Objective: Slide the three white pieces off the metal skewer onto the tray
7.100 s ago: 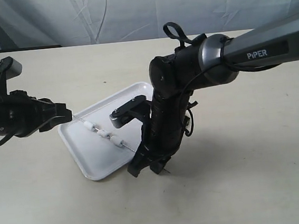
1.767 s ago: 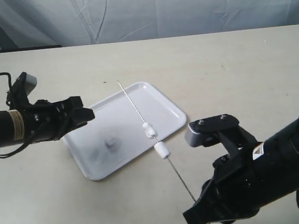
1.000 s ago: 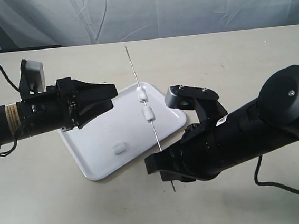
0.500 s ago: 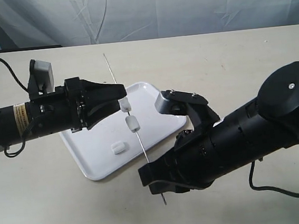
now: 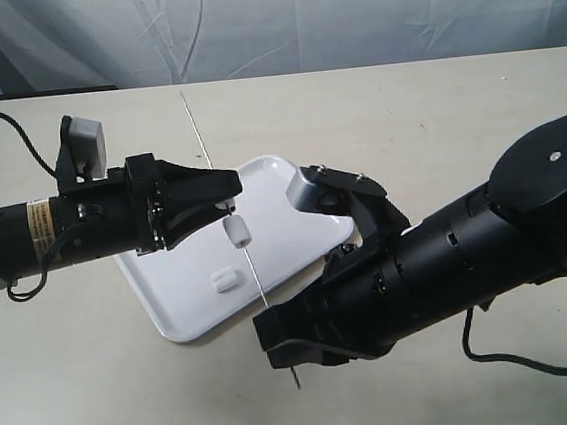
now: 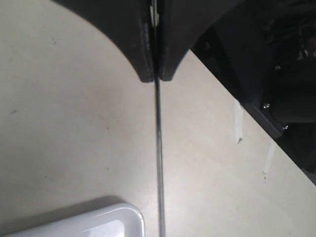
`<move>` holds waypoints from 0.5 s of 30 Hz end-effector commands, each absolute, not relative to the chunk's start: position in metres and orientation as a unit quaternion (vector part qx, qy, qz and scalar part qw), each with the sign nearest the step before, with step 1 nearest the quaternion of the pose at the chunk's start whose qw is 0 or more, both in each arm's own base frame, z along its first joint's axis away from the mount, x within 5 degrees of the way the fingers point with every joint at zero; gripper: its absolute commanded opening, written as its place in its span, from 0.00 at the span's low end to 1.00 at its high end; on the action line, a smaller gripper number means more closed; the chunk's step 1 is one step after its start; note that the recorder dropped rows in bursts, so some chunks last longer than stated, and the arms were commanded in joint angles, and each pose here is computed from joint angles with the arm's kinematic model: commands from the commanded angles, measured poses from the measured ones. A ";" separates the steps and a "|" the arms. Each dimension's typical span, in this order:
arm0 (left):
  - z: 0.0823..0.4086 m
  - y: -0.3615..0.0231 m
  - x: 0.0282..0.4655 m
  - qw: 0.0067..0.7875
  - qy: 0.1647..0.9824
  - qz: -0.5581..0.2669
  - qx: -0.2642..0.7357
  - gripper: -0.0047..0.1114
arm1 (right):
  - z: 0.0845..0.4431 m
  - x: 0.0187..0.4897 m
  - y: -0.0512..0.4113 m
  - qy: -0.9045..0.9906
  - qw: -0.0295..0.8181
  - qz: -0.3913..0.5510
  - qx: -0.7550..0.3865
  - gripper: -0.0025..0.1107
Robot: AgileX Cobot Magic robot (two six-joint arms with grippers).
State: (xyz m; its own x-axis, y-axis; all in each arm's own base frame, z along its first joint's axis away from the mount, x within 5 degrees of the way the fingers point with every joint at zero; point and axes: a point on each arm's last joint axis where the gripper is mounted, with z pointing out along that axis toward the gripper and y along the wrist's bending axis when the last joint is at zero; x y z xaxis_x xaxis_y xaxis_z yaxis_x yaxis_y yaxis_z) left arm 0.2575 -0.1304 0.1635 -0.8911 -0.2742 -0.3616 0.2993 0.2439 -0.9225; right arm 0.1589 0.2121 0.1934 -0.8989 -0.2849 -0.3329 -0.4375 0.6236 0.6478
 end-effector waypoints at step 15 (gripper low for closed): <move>0.164 -0.131 0.258 0.236 0.748 -0.620 0.004 0.20 | 0.193 0.159 0.212 0.894 0.107 0.375 -0.222 0.02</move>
